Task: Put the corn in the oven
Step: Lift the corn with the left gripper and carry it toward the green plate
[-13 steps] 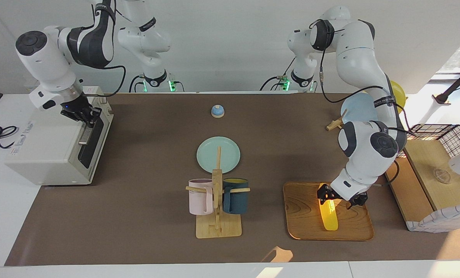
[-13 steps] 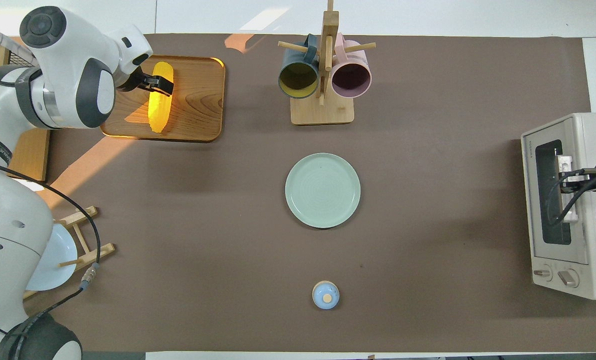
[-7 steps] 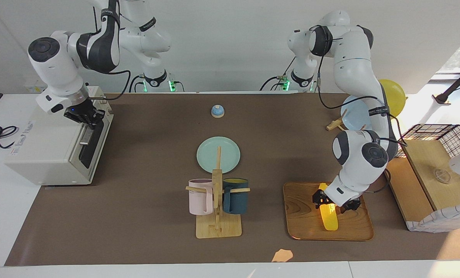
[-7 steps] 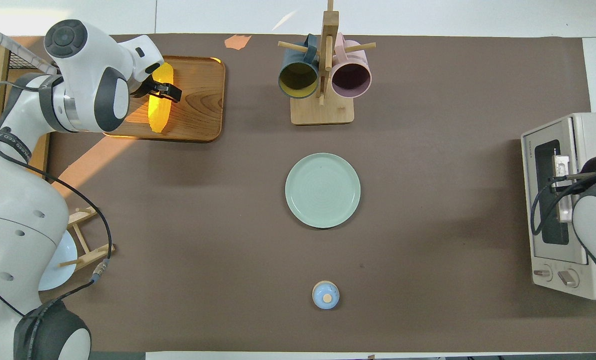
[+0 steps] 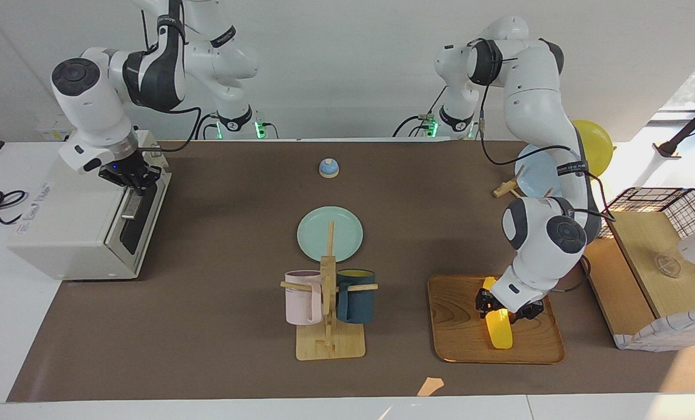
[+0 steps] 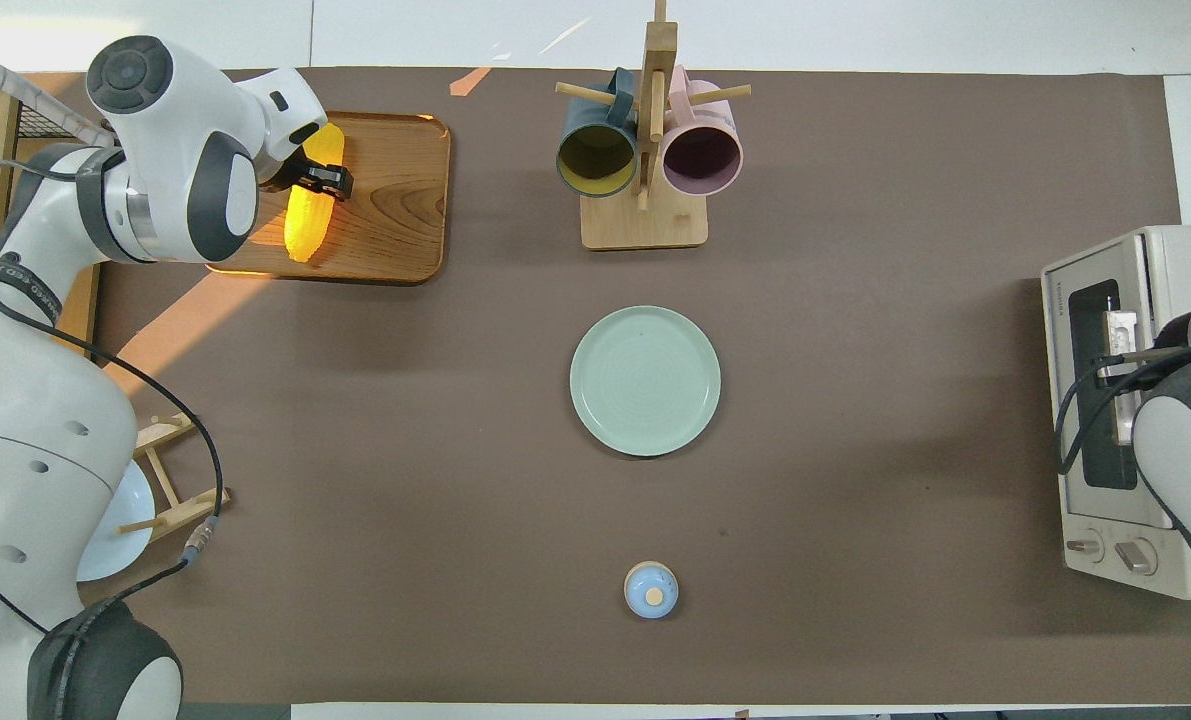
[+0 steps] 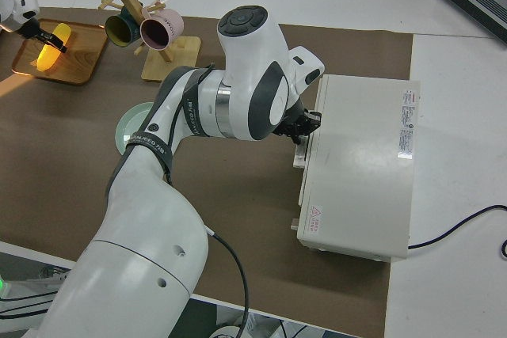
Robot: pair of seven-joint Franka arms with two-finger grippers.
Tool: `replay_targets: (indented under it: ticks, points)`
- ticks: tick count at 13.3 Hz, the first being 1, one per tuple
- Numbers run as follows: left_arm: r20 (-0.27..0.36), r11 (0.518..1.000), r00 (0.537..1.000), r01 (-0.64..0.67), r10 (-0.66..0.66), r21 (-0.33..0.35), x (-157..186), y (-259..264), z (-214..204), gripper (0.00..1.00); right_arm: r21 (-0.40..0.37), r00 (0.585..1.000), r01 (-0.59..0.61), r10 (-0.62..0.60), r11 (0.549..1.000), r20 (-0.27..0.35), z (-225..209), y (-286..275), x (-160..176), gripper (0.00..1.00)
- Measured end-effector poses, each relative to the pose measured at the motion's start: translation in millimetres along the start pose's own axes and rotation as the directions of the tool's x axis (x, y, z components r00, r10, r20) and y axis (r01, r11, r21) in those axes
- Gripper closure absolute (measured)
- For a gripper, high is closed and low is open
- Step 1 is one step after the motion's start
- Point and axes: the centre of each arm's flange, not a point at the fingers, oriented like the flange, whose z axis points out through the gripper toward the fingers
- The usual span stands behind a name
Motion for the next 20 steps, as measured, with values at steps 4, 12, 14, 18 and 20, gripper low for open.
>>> replay_targets:
  ticks: [4, 12, 14, 18, 20]
  points:
    - [0.019, 0.997, 0.999, 0.028, -0.027, -0.071, 1, 12, -36, 0.44, -0.001, 1.000, 0.018, -0.018, 1.000, -0.001, 2, -9, 1, 0.99]
    - [0.091, 0.988, 0.990, 0.116, -0.106, -0.107, -20, 87, -174, 0.44, 0.054, 0.999, 0.036, -0.034, 0.998, -0.021, 55, -96, 16, 0.99]
    - [0.107, 0.985, 0.987, 0.135, -0.124, -0.109, -27, 127, -184, 0.44, 0.072, 0.999, 0.033, -0.030, 0.997, -0.038, 84, -113, 22, 0.99]
    - [0.164, 0.983, 0.976, 0.158, -0.140, -0.097, -55, 188, -180, 0.44, 0.092, 0.995, 0.036, -0.027, 0.995, -0.098, 120, -126, 18, 0.99]
    - [0.186, 0.981, 0.971, 0.171, -0.153, -0.088, -71, 214, -175, 0.44, 0.119, 0.995, 0.009, 0.003, 0.993, -0.095, 129, -124, 19, 0.99]
